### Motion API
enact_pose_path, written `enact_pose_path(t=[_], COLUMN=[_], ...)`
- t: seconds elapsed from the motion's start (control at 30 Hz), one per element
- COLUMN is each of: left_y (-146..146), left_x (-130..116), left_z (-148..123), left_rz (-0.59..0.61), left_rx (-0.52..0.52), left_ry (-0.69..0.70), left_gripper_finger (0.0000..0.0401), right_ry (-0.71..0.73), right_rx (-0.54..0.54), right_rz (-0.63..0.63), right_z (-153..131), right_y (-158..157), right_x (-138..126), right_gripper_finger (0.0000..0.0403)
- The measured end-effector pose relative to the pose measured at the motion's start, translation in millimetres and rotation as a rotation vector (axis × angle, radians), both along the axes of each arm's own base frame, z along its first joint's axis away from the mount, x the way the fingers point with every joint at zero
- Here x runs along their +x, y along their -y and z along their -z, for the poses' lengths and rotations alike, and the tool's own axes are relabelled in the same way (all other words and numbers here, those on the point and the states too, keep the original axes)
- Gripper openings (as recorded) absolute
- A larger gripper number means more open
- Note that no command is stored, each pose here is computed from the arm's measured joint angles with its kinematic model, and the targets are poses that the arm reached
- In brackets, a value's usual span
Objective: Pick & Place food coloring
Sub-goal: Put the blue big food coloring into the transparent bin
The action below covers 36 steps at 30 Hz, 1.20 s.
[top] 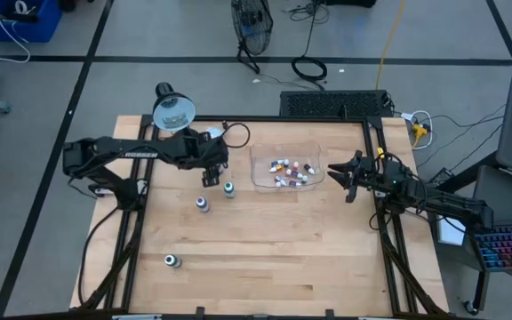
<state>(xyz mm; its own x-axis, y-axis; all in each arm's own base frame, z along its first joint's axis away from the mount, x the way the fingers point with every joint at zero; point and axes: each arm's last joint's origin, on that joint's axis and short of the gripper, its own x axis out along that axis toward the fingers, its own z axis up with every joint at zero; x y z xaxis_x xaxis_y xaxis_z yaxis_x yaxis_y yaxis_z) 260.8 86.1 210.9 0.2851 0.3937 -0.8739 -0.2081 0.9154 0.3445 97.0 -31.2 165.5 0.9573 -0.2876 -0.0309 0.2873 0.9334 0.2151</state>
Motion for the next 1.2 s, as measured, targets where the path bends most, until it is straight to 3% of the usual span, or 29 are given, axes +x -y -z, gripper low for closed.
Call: enact_pose_path(t=[0.43,0.83,1.2], left_y=[-17,-11,-11], left_x=[7,9,8], left_z=[30,28,28], left_rz=[0.104,0.141,0.117], left_rx=[-0.204,-0.197,-0.13], left_ry=[-0.049,-0.054,-0.081], left_gripper_finger=[0.0296,0.0296,0.0293], right_ry=[0.0,0.0,0.0], right_rx=[0.0,0.0,0.0], right_rz=[0.0,0.0,0.0], right_z=[0,0,0], right_y=[0,0,0], right_x=[0,0,0], right_gripper_finger=[0.0105,0.0105,0.0105])
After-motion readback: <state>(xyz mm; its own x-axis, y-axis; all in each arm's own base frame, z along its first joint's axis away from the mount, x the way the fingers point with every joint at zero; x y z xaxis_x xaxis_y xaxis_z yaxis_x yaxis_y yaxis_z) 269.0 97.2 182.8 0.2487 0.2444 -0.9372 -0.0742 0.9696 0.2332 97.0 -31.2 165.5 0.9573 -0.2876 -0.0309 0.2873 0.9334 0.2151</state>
